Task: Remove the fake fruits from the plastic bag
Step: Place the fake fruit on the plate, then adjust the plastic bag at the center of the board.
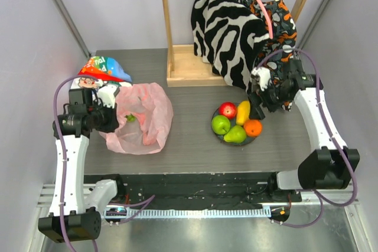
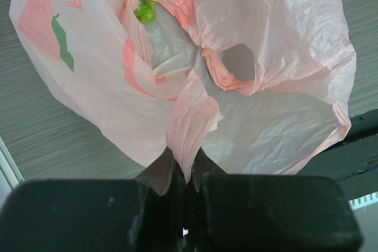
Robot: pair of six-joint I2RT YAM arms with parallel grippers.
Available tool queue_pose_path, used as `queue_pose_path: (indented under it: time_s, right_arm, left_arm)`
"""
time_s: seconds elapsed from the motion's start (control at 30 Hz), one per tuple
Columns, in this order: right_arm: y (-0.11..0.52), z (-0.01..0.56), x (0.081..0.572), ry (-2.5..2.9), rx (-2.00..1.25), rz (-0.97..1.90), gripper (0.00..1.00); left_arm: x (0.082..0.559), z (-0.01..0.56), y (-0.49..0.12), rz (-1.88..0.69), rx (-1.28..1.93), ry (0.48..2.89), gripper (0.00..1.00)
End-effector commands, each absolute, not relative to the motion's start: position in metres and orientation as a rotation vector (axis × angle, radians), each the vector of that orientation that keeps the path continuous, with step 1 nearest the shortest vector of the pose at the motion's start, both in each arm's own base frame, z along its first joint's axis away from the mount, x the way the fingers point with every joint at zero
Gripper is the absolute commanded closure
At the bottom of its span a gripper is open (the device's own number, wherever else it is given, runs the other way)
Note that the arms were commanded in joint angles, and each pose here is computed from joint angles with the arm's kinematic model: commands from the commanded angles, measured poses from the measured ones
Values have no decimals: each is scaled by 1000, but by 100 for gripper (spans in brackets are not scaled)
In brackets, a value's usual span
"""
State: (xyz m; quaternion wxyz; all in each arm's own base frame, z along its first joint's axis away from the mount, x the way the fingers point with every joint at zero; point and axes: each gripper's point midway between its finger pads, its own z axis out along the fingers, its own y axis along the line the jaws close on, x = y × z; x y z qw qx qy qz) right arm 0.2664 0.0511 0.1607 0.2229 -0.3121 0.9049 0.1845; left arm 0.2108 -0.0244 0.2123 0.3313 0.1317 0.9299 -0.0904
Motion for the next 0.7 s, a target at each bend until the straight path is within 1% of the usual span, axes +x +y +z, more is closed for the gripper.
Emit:
queue_pose_path:
  time_s: [0.0,0.03,0.13,0.2,0.23,0.3,0.33,0.4,0.43,0.47,0.5,0.53,0.57,0.67]
  right_arm:
    - [134,251,271,2114,-1072,570,0]
    - [152,265,275,2108,-977,609,0]
    - [234,307,276,1889,-1070,763,1]
    - [273,323,282,1844,-1051,844,5]
    - [304,324,282,1829,-1088,891,11]
    - [338,336,287,1778,-1061,975,15]
    - [356,332,294,1775,-1071,993,18]
    - [390,334,281,1745,-1127,1055,19]
    - [401,348,278,1706,-1137,1085,21]
    - [422,333,271,1731,-1172,1125,21]
    - [431,333,267,1754,-1149,1170,22]
    - [441,333,264,1760,-1146,1195,26]
    - [453,313,261,1806,-1158,1216,28]
    - [471,287,252,1861,-1179,1225,37]
  left_arm:
    - [205,230,-27,-225,386,2373,100]
    - [204,233,-28,-235,387,2363,100]
    - [202,246,-39,-304,368,2328,100]
    - [200,265,-53,-399,366,2274,100]
    - [199,273,-58,-426,367,2254,100]
    - [198,299,-64,-453,382,2189,100]
    - [196,308,-66,-455,389,2168,100]
    - [188,328,-67,-442,409,2121,100]
    - [181,331,-68,-442,426,2121,100]
    - [175,334,-68,-432,435,2108,100]
    - [170,336,-68,-425,440,2106,100]
    - [166,336,-67,-410,444,2105,100]
    - [159,334,-67,-403,450,2113,100]
    - [144,325,-64,-375,450,2129,100]
